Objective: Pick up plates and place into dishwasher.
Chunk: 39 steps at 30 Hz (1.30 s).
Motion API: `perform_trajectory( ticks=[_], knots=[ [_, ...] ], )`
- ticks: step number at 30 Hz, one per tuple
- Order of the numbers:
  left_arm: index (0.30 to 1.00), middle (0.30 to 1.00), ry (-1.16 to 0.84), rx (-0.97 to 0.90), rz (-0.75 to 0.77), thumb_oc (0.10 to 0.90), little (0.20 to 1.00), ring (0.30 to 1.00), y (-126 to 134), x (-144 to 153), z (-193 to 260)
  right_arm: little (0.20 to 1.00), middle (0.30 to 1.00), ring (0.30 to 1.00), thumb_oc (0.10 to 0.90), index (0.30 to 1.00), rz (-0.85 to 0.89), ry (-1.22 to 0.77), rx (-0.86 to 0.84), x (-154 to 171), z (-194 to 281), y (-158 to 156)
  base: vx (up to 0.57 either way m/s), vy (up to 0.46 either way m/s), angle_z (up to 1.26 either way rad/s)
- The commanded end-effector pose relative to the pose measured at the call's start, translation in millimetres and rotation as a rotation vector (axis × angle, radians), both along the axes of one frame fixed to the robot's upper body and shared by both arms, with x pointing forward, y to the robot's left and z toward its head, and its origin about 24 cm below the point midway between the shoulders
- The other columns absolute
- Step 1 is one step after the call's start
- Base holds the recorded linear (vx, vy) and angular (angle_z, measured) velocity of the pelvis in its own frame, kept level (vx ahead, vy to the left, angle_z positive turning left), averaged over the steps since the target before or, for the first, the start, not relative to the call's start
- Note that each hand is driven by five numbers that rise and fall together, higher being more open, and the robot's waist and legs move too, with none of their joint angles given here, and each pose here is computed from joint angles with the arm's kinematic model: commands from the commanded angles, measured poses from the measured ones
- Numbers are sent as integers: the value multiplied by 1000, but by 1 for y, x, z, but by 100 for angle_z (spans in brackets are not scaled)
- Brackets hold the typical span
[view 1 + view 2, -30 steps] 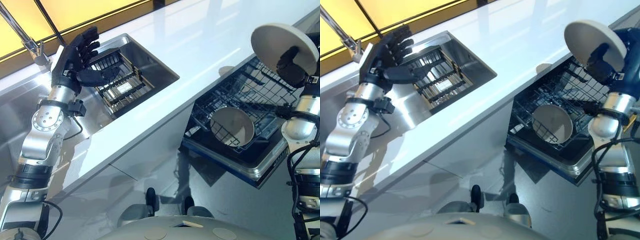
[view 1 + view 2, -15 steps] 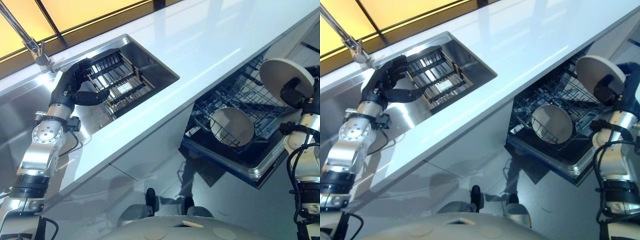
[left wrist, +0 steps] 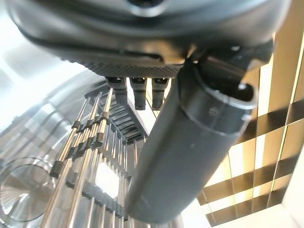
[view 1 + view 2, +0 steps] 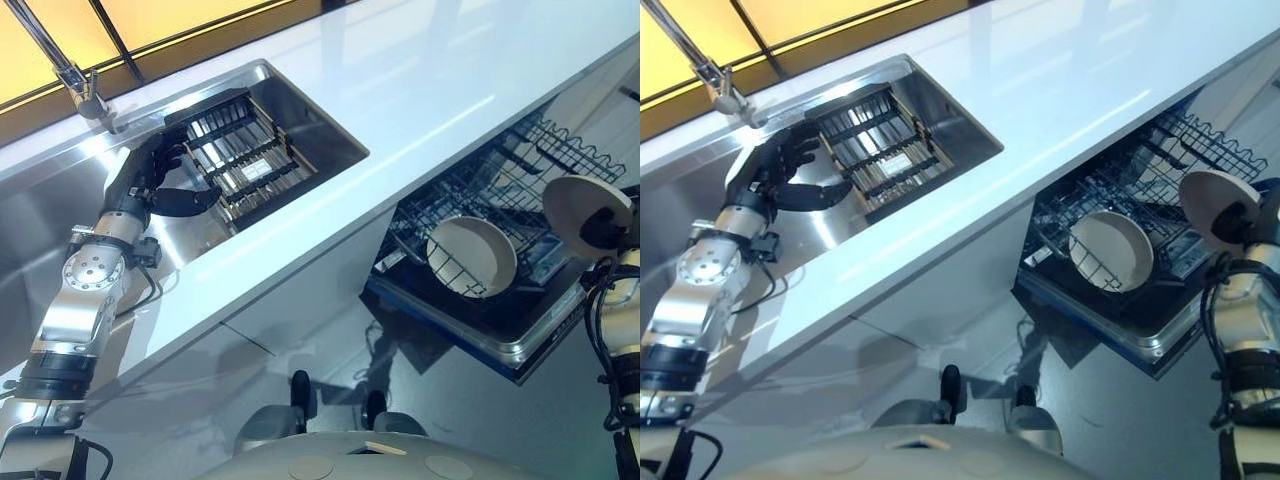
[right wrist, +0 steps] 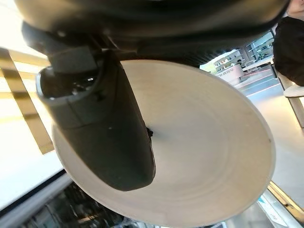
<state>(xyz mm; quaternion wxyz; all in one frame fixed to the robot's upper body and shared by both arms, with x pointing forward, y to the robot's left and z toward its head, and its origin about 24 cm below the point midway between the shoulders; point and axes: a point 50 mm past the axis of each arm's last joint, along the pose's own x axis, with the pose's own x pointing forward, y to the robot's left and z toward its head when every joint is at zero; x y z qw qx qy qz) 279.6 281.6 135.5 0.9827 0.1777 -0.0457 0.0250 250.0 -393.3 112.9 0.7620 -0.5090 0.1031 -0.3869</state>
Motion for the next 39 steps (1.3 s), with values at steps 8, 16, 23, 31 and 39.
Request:
perform_trajectory(
  ticks=[8,16,23,31,39],
  knots=[
    [900,900,-303,75,-80,800,900,900,2,6,75,200,300,300,100,300,-87,-332,-348,17,154,-22,-58,-138,9],
    [900,900,-383,45,-100,800,900,900,-4,9,89,200,300,300,100,300,-119,-332,-321,25,165,-20,-73,-93,14],
    [900,900,-428,51,-110,800,900,900,-10,12,101,200,300,300,100,300,-127,-248,-139,43,143,-15,-81,-29,11],
    [900,900,-450,47,-132,800,900,900,-20,17,109,200,300,300,100,300,-167,-85,3,58,106,-11,-35,14,0],
    [900,900,-461,47,-156,800,900,900,-25,18,112,200,300,300,100,300,-231,85,-76,55,95,-18,-14,19,-1]
  ],
)
